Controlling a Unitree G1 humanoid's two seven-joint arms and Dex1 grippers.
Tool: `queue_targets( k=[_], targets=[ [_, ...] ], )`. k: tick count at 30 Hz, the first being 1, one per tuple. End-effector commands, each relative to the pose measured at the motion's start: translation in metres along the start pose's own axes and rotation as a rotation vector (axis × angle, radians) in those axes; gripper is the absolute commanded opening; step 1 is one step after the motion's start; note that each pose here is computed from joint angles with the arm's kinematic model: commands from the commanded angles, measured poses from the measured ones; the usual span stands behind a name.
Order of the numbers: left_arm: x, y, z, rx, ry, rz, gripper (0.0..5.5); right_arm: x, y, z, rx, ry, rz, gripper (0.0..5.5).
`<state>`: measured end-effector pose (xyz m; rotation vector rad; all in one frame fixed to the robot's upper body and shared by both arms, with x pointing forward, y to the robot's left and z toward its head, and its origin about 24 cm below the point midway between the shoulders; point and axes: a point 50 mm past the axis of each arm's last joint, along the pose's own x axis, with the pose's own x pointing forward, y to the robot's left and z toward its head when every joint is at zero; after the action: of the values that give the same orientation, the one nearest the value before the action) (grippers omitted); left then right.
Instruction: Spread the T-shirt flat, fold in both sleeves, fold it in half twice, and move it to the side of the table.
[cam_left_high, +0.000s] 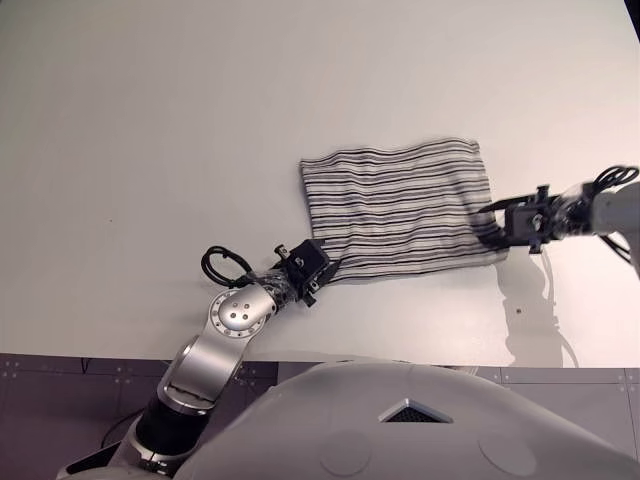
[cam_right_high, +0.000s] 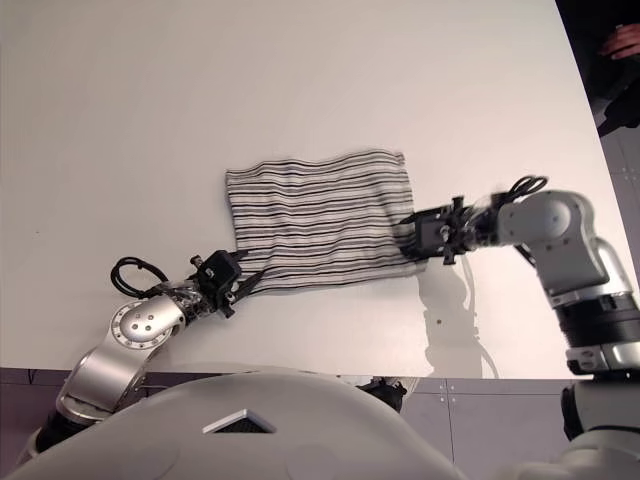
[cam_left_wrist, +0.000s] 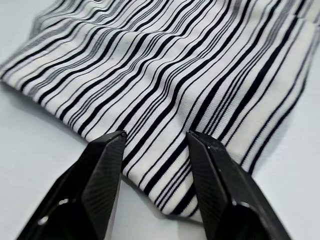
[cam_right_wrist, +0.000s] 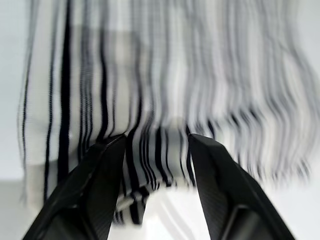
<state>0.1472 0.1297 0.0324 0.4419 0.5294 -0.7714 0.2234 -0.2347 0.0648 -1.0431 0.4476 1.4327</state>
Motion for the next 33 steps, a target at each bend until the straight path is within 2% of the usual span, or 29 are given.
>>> queue_targets(
  k=[1, 5, 8, 11, 14, 16, 18, 20, 23, 25, 29, 31, 33],
  targets=[
    [0.001, 0.026, -0.026, 0.106, 0.164, 0.048, 2.24, 0.008, 0.03, 0.005, -0.021, 0.005, 0.134, 2.31],
    [0.007, 0.066, -0.032, 0.151, 0.19, 0.145, 2.24, 0.029, 0.045, 0.047, -0.019, -0.167, 0.157, 2.31],
    [0.012, 0.109, -0.027, 0.226, 0.174, 0.252, 2.24, 0.043, 0.038, 0.079, 0.003, -0.281, 0.052, 2.31],
    [0.022, 0.129, -0.001, 0.241, 0.042, 0.349, 2.24, 0.036, 0.004, 0.106, 0.054, -0.413, -0.113, 2.31],
    [0.006, 0.145, 0.016, 0.163, -0.095, 0.465, 2.24, 0.014, -0.036, 0.103, 0.112, -0.424, -0.254, 2.31],
    [-0.009, 0.145, 0.018, 0.119, -0.148, 0.49, 2.24, 0.018, -0.061, 0.081, 0.128, -0.303, -0.388, 2.31],
    [-0.017, 0.142, 0.016, 0.115, -0.149, 0.485, 2.24, 0.035, -0.067, 0.056, 0.119, -0.167, -0.444, 2.31],
    [-0.022, 0.141, 0.013, 0.099, -0.142, 0.493, 2.24, 0.046, -0.059, 0.034, 0.092, -0.066, -0.42, 2.31],
    [-0.031, 0.126, 0.003, -0.017, -0.136, 0.532, 2.24, 0.055, -0.02, 0.016, 0.066, -0.018, -0.243, 2.31],
    [-0.034, 0.112, -0.005, -0.083, -0.123, 0.54, 2.24, 0.055, 0.003, 0.021, 0.041, -0.051, -0.137, 2.31],
    [-0.044, 0.09, -0.02, -0.114, -0.049, 0.527, 2.24, 0.038, 0.031, 0.071, 0.043, -0.257, 0.008, 2.31],
    [-0.049, 0.09, -0.026, -0.114, -0.018, 0.537, 2.24, 0.031, 0.025, 0.092, 0.056, -0.331, -0.017, 2.31],
    [-0.05, 0.091, -0.028, -0.112, -0.007, 0.548, 2.24, 0.023, 0.002, 0.093, 0.074, -0.322, -0.125, 2.31]
  ],
)
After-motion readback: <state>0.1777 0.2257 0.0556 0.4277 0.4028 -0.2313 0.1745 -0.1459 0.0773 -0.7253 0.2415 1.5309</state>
